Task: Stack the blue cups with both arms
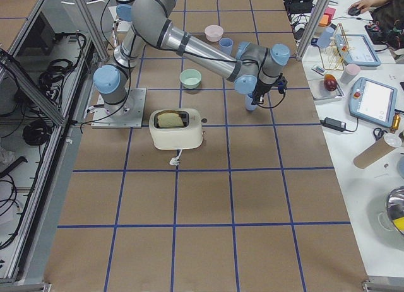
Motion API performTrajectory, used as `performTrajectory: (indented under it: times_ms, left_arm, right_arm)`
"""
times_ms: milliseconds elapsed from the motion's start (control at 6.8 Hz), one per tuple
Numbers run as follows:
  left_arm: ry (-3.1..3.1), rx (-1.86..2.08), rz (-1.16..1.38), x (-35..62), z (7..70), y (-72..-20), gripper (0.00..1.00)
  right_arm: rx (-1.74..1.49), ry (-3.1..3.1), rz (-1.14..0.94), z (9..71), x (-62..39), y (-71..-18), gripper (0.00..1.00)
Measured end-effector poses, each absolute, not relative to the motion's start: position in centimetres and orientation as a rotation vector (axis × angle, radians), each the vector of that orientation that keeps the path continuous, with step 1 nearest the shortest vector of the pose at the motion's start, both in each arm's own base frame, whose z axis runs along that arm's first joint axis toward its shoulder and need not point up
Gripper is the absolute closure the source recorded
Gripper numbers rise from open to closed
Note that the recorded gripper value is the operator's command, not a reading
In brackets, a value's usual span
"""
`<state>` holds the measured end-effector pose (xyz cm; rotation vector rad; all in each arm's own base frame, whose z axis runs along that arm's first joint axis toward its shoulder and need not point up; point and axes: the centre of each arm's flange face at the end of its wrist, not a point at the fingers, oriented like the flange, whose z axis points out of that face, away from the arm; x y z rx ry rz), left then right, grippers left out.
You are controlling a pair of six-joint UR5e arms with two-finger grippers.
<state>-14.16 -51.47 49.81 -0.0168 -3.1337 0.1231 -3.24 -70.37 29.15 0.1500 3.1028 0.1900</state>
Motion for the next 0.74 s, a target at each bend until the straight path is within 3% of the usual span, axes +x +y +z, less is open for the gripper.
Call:
performTrajectory:
  times_ms: [294, 735]
  left_arm:
    - [-3.135, -0.02, 0.105, -14.1, 50.2, -51.1, 0.0]
    - [-3.139, -0.02, 0.104, -14.0, 50.3, -51.0, 0.0]
  right_arm:
    - [0.32, 3.014, 0.233, 35.5, 2.4, -68.5, 1.0]
    - [0.494, 3.009, 0.251, 40.6, 19.8, -63.4, 1.0]
